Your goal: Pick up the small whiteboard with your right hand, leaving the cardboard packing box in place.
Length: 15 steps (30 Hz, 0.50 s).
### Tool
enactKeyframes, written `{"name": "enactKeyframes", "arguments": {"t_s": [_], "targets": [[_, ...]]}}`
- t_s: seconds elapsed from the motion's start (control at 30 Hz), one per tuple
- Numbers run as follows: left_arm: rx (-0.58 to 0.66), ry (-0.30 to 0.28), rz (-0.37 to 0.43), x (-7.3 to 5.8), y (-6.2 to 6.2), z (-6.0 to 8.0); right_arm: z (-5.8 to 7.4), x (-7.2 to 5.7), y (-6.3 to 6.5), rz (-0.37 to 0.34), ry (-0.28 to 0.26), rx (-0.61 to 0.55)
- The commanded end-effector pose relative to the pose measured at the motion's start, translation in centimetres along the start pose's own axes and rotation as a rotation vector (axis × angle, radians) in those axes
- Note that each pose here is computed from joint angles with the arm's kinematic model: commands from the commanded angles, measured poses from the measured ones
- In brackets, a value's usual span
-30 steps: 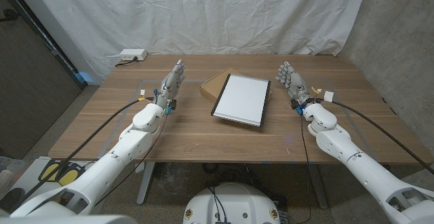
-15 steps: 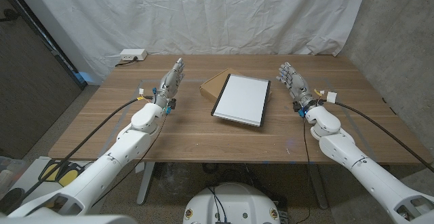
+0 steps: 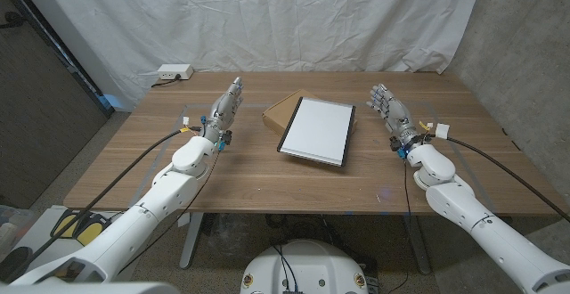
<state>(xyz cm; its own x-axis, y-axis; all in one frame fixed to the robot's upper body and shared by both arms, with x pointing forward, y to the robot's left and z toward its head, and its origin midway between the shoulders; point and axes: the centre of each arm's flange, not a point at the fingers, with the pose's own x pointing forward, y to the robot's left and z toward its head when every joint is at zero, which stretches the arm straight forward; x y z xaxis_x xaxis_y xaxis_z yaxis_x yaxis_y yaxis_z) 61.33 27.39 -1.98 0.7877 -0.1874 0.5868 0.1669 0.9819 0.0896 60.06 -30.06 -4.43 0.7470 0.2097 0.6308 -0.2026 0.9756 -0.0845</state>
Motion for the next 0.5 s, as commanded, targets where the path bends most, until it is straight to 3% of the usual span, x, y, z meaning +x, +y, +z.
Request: {"name": "enactKeyframes", "arguments": {"t_s": [0.03,0.5], "targets": [[0.002,-0.006,-0.008,0.1,-0.1,0.6,0.6,-1.7,-0.2,-0.009,-0.025,-0.027],[0.004,-0.001,-0.016,0.6,-0.2,0.6,1.2,-3.5,0.7,-0.015,-0.058,-0.026]]}}
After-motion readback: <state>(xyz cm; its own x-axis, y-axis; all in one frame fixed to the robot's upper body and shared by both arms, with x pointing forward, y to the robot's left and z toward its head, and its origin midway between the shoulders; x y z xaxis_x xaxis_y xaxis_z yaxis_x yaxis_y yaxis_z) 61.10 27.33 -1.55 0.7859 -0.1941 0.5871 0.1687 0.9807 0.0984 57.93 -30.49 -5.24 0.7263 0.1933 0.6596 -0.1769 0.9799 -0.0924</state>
